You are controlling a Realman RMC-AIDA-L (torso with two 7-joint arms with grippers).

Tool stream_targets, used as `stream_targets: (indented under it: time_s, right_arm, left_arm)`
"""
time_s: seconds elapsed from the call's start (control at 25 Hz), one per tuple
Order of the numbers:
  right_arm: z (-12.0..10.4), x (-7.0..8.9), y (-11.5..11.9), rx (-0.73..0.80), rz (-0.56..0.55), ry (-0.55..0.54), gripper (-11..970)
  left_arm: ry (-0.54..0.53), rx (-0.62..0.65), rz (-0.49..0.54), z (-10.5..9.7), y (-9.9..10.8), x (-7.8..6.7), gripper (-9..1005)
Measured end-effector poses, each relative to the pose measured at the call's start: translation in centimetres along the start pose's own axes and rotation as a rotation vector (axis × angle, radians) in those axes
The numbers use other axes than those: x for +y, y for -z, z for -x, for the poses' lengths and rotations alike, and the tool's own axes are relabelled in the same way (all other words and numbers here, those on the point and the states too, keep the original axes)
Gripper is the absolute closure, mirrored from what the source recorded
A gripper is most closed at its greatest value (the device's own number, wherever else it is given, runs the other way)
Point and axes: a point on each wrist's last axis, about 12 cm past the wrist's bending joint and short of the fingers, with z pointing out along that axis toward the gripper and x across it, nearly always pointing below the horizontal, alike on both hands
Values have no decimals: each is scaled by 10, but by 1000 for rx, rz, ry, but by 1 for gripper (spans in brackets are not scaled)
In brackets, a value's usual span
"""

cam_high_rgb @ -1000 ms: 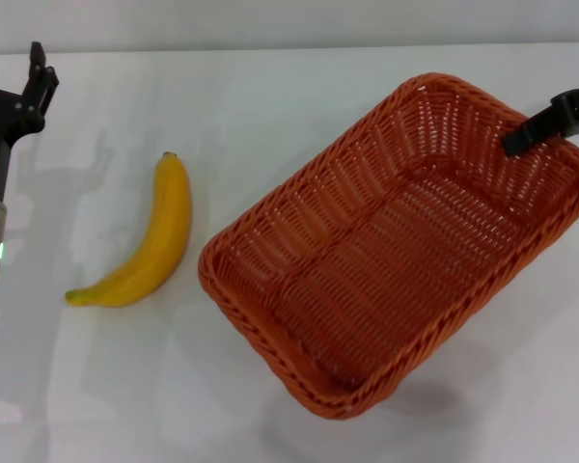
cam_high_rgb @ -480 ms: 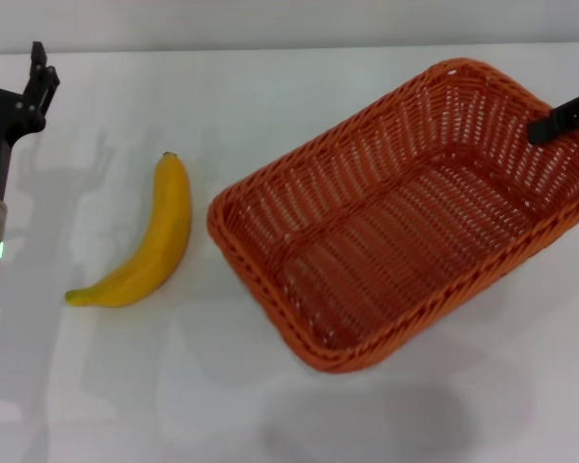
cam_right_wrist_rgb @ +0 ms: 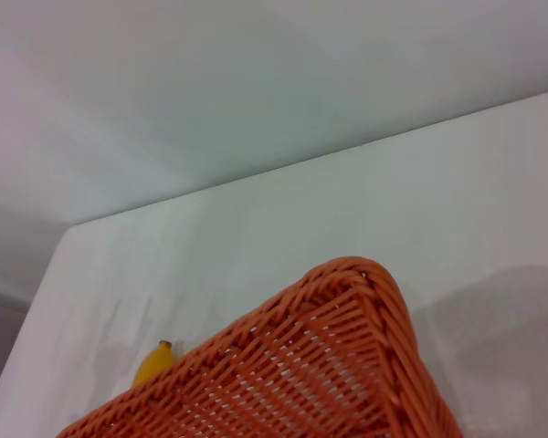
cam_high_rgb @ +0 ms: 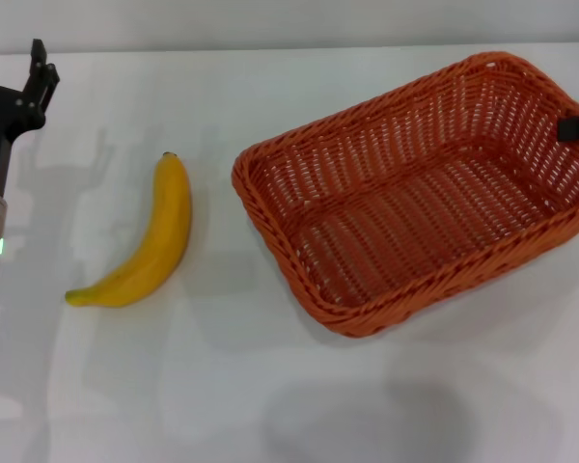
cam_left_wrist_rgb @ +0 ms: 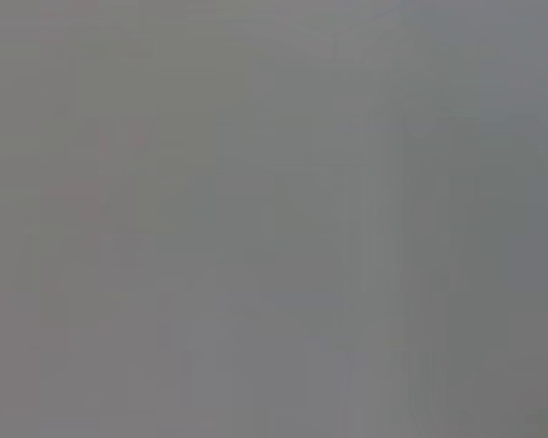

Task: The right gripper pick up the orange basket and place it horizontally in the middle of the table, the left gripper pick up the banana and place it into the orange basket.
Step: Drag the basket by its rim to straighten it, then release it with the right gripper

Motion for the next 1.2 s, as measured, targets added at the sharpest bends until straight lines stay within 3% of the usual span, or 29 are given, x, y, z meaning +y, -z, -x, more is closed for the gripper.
stream_targets:
  time_s: [0.84,1.2]
  right_arm:
    - [-16,-12,-2,-113,35,-97,788]
    - [-26,-10,-8,-161,38,-116,788]
  left_arm:
    - [-15,0,4,0,-4,2,159]
    - [-17,2,7,0,-3,4,160]
